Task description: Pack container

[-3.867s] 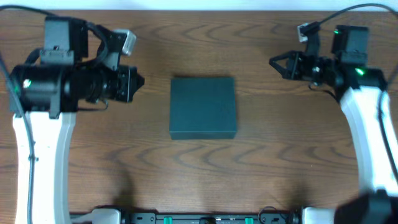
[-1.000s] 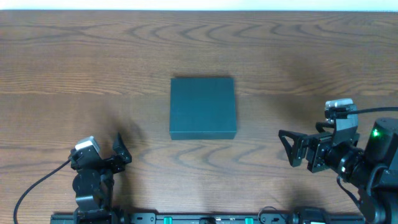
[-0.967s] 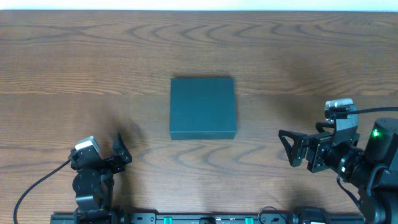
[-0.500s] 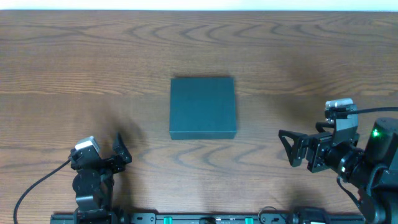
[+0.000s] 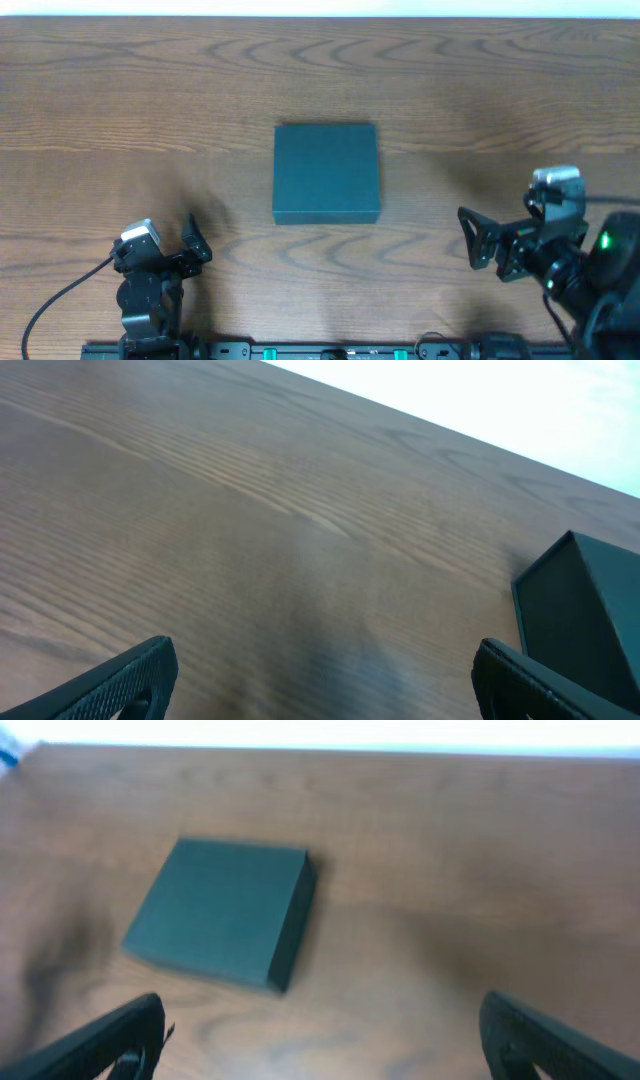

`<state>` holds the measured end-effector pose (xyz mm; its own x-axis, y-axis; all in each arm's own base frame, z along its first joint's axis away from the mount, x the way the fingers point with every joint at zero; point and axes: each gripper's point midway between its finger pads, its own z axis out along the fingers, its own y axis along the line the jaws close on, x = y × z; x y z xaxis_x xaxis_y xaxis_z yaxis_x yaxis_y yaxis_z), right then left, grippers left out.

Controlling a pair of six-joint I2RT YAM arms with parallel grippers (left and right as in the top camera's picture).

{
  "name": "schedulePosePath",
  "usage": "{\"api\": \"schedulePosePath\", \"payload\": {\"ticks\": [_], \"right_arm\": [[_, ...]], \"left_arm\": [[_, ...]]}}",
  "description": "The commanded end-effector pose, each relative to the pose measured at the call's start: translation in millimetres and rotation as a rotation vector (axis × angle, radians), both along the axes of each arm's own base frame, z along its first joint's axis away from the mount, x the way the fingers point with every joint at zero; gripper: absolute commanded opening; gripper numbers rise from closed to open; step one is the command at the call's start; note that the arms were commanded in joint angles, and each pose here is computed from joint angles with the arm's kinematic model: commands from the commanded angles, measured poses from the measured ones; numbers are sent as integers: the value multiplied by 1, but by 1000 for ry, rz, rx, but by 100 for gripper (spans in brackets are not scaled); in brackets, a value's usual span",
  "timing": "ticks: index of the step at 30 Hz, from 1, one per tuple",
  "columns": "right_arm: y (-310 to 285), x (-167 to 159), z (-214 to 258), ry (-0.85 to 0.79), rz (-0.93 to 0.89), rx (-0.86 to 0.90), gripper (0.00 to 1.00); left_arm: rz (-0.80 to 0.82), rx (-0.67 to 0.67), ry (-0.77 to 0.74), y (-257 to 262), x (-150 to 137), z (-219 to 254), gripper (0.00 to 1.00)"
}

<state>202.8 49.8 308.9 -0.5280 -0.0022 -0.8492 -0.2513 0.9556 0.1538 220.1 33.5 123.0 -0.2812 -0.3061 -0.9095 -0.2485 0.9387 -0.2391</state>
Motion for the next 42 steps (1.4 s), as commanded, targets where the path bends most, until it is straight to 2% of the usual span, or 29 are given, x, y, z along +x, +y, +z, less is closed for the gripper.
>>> {"api": "schedulePosePath", "payload": {"ticks": [1, 11, 17, 42], "right_arm": [[-4, -1, -25, -59, -15, -52, 99], [8, 0, -135, -158, 39, -42, 99], [13, 7, -192, -141, 4, 66, 99], [11, 11, -186, -183, -8, 44, 99]], "left_arm": [[21, 5, 15, 4, -1, -9, 95], [21, 5, 15, 4, -1, -9, 95], [21, 5, 15, 4, -1, -9, 95], [21, 5, 15, 4, -1, -9, 95]]}}
